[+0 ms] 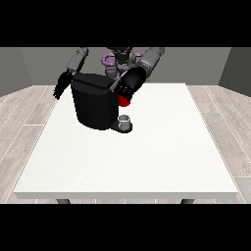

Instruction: Insert the coffee pod into the coffee machine and close the lid

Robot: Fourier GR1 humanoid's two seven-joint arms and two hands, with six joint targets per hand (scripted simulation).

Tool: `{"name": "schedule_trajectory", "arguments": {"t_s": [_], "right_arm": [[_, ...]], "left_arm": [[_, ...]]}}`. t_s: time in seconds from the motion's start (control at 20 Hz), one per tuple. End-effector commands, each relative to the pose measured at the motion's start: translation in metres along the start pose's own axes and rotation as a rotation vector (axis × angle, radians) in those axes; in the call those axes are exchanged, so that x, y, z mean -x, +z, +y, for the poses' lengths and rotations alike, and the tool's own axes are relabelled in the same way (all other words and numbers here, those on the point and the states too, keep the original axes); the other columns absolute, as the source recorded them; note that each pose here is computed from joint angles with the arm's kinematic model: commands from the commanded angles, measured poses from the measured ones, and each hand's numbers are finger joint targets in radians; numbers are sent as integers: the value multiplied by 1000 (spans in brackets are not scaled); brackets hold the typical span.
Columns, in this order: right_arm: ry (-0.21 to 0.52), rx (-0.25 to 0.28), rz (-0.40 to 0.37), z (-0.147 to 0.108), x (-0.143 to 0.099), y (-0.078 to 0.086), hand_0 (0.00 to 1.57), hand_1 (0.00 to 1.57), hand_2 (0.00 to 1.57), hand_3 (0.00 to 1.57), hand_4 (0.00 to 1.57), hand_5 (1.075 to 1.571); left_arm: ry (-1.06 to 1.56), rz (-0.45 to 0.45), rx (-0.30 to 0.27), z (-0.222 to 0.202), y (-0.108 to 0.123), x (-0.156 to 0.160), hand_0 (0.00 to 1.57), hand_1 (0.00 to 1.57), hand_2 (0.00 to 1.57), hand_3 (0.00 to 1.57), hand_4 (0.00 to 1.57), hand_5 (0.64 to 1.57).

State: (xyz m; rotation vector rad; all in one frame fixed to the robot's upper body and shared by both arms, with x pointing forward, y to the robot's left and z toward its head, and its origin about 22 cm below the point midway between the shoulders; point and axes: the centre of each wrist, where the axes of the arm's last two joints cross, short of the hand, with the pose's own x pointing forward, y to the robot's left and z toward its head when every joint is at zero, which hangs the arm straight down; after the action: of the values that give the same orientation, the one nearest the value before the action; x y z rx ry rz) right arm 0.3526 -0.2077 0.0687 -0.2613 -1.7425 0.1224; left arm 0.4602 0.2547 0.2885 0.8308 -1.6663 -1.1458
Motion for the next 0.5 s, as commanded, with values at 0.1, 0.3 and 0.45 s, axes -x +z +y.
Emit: {"name": "schedule_trajectory", "arguments": {"t_s": [0.1,0.3,0.45], "right_arm": [[0,33,39,-12,8,-5,0,0,0,0,0,1571],[29,31,-2,-5,13,0,0,0,0,0,147,1571],[5,-6,-68,22,-24,-4,0,0,0,0,185,1571]], "left_arm": [[18,-71,-23,-14,-7,-17,1247,1247,1210,954,0,1571],[-23,-70,-55,18,-1,-10,1232,1232,1211,967,0,1571],[-79,-51,-112,16,2,2,1222,1222,1174,886,0,1571]]}}
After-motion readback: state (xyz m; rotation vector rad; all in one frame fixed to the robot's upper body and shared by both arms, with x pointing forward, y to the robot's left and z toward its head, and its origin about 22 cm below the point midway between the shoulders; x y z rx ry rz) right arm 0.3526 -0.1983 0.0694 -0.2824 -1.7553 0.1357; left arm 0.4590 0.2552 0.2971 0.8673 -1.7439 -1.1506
